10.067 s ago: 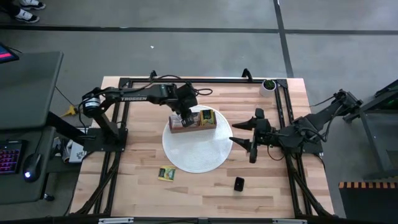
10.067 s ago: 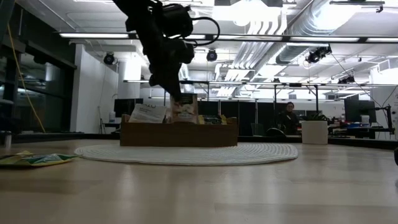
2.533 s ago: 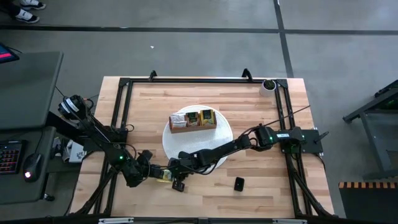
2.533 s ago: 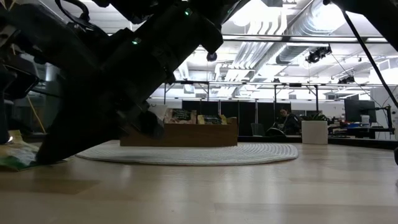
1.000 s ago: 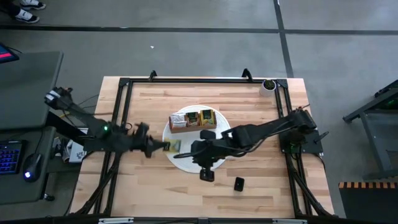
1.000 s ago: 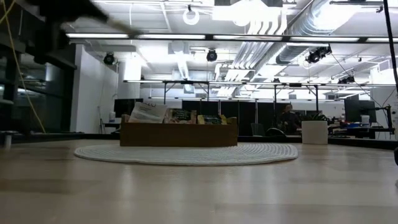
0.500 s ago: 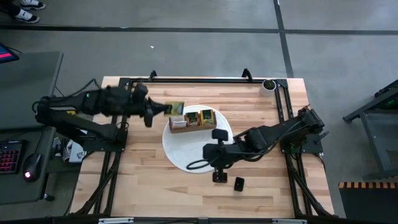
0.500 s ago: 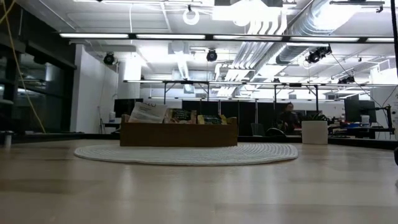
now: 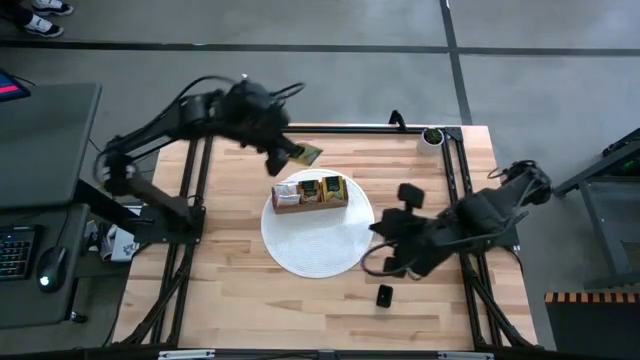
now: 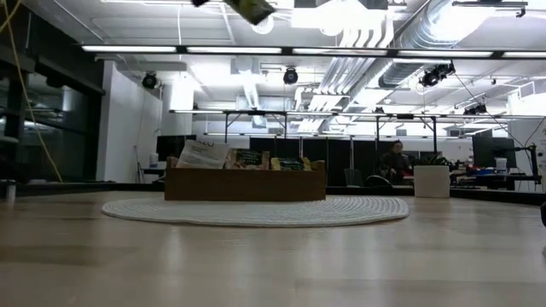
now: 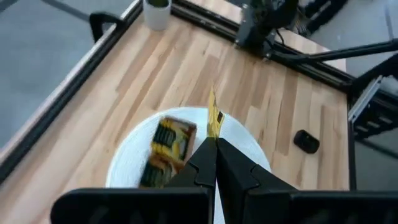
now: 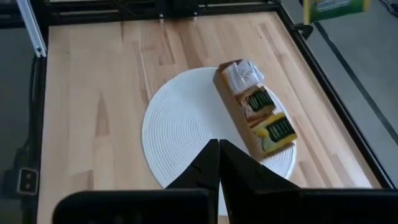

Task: Pick & Place Tea
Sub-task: Put the yellow tea bag into the right section of the wooden organizer, then return to Home Position

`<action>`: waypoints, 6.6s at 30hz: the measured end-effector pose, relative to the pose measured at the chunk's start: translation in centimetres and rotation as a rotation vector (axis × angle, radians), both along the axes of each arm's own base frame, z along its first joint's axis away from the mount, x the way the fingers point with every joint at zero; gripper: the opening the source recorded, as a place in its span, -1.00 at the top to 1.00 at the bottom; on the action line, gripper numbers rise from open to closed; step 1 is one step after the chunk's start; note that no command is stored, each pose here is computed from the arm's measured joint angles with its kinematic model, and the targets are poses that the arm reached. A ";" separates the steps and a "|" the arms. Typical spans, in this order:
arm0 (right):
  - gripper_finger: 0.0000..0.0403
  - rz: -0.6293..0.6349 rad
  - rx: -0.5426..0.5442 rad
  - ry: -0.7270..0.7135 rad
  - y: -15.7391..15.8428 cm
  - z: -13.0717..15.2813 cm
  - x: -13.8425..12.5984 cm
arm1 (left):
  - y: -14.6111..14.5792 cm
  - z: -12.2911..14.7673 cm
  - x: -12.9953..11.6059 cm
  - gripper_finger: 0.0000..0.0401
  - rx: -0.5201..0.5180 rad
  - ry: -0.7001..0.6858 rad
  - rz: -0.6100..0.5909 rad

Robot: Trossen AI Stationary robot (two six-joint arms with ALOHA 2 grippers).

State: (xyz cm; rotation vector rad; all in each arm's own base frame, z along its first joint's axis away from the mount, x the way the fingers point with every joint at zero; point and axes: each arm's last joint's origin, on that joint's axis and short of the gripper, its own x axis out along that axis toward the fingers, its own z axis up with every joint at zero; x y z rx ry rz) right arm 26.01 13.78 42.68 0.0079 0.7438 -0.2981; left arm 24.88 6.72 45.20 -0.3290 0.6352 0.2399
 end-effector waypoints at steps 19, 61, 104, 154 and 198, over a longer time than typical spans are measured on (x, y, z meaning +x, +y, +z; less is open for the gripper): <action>0.98 -0.018 0.072 -0.053 0.0 2.1 -10.5 | 4.8 -7.3 13.1 1.00 0.028 0.440 -0.281; 0.94 -0.003 0.208 -0.030 -0.1 -5.0 -12.5 | 5.3 -19.5 20.4 1.00 0.107 0.722 -0.278; 0.94 0.008 0.186 -0.034 -0.2 -5.0 -12.5 | 4.9 -20.2 21.2 0.69 0.086 0.681 -0.313; 0.94 -0.306 0.134 -0.791 -11.2 -8.2 -20.9 | -2.6 -1.9 -12.2 1.00 0.258 -0.372 0.068; 0.94 -0.461 0.114 -1.132 -13.3 -22.6 -17.2 | -3.6 -26.5 -15.4 1.00 -0.054 -0.858 0.196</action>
